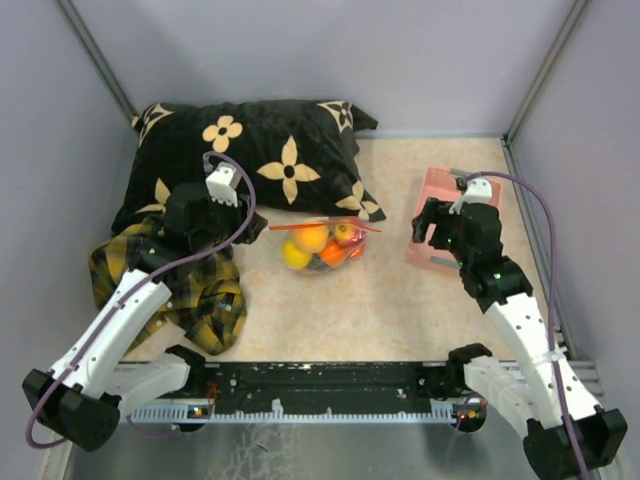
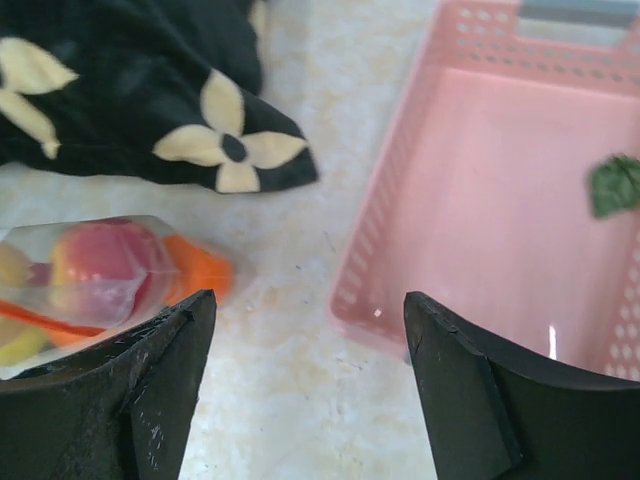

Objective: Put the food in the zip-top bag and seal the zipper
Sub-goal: Place the zipper food storage bag at the center of the board.

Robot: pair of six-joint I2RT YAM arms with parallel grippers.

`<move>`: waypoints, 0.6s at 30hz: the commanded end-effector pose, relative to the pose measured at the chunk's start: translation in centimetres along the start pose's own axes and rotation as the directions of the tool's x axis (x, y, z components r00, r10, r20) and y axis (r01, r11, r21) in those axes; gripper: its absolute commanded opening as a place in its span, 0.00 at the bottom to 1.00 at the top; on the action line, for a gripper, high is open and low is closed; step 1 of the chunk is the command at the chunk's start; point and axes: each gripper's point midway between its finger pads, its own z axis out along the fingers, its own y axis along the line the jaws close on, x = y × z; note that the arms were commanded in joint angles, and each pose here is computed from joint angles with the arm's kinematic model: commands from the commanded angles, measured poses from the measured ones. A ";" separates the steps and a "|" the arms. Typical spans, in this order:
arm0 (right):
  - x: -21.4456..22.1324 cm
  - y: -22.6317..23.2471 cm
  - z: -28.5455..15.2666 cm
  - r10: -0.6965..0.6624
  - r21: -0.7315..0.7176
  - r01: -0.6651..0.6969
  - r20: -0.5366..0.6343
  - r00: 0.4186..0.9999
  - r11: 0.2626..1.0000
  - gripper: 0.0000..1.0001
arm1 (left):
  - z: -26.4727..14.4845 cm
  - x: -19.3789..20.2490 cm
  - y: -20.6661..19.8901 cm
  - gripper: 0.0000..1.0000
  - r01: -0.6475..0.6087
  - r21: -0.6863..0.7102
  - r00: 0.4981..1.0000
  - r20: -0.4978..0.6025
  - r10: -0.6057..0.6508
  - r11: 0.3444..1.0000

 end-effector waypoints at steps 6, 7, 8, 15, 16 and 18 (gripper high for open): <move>-3.3 -4.1 -6.2 0.091 0.202 -0.140 0.235 0.968 0.969 0.77 | -0.7 0.9 -2.2 0.57 0.163 0.118 0.985 0.044 -0.169 0.980; -3.7 -3.8 -7.1 0.073 0.170 -0.123 0.274 0.959 0.978 0.77 | -0.7 1.2 -2.4 0.58 0.179 0.129 0.982 0.031 -0.184 0.975; -3.8 -3.4 -7.7 0.048 0.138 -0.092 0.296 0.954 0.986 0.77 | -0.8 1.4 -2.6 0.61 0.195 0.137 0.979 0.024 -0.200 0.971; -4.7 -3.9 -11.4 -0.003 0.130 -0.055 0.411 0.911 0.990 0.78 | -2.8 0.6 0.0 0.74 0.250 -0.010 0.961 0.126 -0.247 0.968; -4.5 -4.2 -11.6 -0.012 0.149 -0.053 0.406 0.914 0.987 0.78 | -3.1 0.6 0.5 0.76 0.264 -0.036 0.955 0.146 -0.256 0.964; -4.3 -4.9 -11.9 -0.022 0.184 -0.056 0.395 0.918 0.981 0.78 | -3.6 0.7 1.2 0.77 0.291 -0.062 0.944 0.180 -0.276 0.955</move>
